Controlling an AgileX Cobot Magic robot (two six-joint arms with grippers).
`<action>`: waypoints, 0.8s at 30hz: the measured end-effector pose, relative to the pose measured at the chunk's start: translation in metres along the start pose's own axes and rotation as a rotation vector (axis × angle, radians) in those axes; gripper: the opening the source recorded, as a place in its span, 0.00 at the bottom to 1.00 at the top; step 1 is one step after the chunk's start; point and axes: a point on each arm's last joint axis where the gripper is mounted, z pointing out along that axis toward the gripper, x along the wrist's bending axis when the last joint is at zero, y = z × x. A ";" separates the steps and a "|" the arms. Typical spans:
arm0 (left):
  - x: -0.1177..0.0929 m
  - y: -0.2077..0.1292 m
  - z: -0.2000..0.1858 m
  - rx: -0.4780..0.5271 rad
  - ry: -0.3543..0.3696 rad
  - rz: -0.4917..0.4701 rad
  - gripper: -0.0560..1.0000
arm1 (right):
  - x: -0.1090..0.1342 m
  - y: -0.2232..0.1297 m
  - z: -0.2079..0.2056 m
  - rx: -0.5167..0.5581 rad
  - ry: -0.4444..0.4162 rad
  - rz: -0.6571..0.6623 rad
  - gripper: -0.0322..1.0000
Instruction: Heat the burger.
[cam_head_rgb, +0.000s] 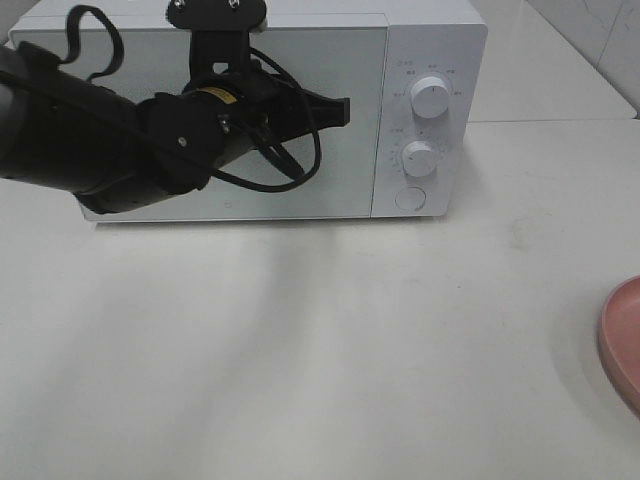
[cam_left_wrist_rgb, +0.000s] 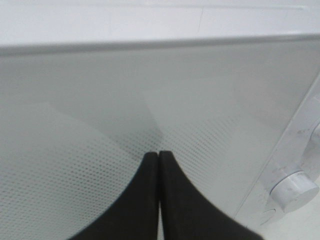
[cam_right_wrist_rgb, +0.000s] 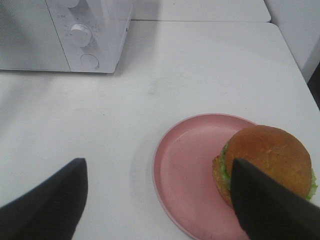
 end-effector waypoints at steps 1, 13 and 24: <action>0.000 0.001 -0.004 0.001 -0.001 0.007 0.05 | 0.000 0.000 0.000 0.000 0.000 0.000 0.77; 0.007 -0.017 -0.066 0.278 -0.124 0.058 0.05 | 0.000 0.000 0.000 0.000 0.000 0.000 0.77; 0.033 -0.017 -0.108 0.492 -0.190 0.011 0.88 | 0.000 0.000 0.000 0.000 0.000 0.000 0.77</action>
